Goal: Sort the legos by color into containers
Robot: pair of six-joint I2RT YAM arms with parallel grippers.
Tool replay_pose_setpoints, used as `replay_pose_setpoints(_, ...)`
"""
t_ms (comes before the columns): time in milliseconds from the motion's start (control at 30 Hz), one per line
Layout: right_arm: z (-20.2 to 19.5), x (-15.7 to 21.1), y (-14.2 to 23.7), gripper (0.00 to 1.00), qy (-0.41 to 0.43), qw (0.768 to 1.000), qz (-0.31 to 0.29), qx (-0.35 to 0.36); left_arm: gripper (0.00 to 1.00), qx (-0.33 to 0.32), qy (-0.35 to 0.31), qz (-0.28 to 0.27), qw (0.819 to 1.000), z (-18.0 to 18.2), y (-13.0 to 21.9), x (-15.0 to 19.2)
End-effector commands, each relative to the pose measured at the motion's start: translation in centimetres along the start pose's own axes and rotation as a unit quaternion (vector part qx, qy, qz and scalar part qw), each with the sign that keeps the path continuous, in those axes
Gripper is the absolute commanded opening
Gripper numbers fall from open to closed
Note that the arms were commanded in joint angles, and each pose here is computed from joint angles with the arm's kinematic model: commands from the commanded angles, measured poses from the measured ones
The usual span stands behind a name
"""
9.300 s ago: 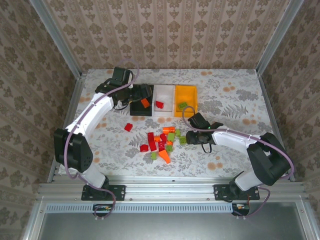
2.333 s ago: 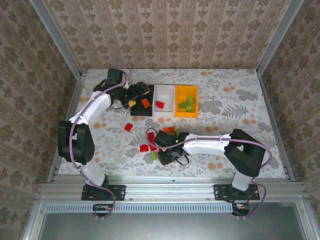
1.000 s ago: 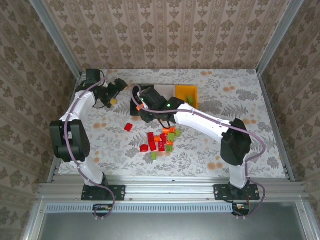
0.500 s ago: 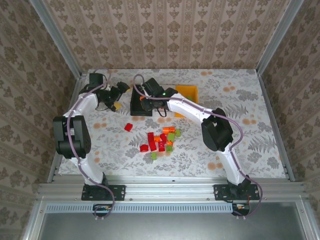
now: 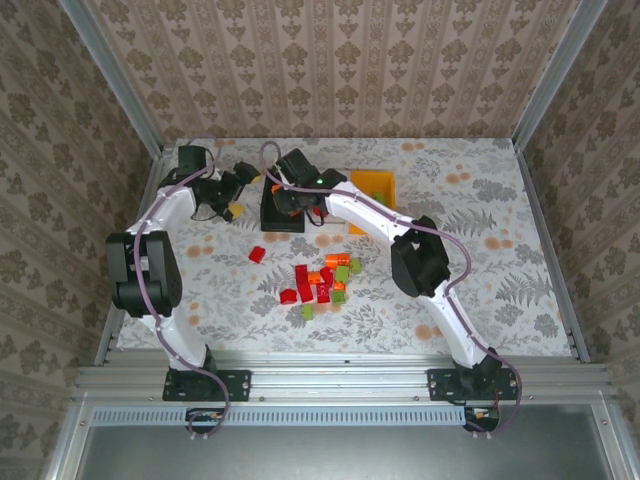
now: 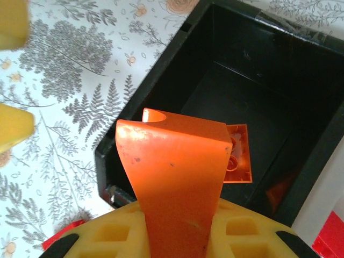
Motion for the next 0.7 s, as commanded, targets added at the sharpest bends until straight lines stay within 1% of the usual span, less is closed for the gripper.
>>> replay_pose_setpoints(0, -0.53, 0.87, -0.54, 0.24, 0.008, 1.000, 0.025, 0.012, 1.00, 0.001, 0.010, 0.013, 1.000, 0.47, -0.57, 0.20)
replay_pose_setpoints(200, -0.69, 0.95, -0.99, 0.26, 0.019, 0.999, 0.031, 0.019, 1.00, 0.003, 0.008, 0.012, 1.000, 0.25, -0.36, 0.22)
replay_pose_setpoints(567, -0.91, 0.66, -0.56, 0.35, 0.024, 0.999, 0.030, 0.027, 1.00, 0.007, 0.009, 0.012, 1.000, 0.08, -0.29, 0.27)
replay_pose_setpoints(667, -1.04, 0.42, -0.29, 0.42, 0.026, 0.999, 0.028, 0.031, 1.00, 0.007, 0.009, 0.012, 1.000, 0.08, -0.29, 0.27)
Point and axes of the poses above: each hand's point on the last joint's axis, 136 mm out from that joint toward the fingers, its own y axis back along the fingers, its own z axis along the line the jaws close on, x = y × z, the point moved 4 cm from there along y, back along the fingers, and after that the axes turned 9 degrees about y, right-handed, at the moved point
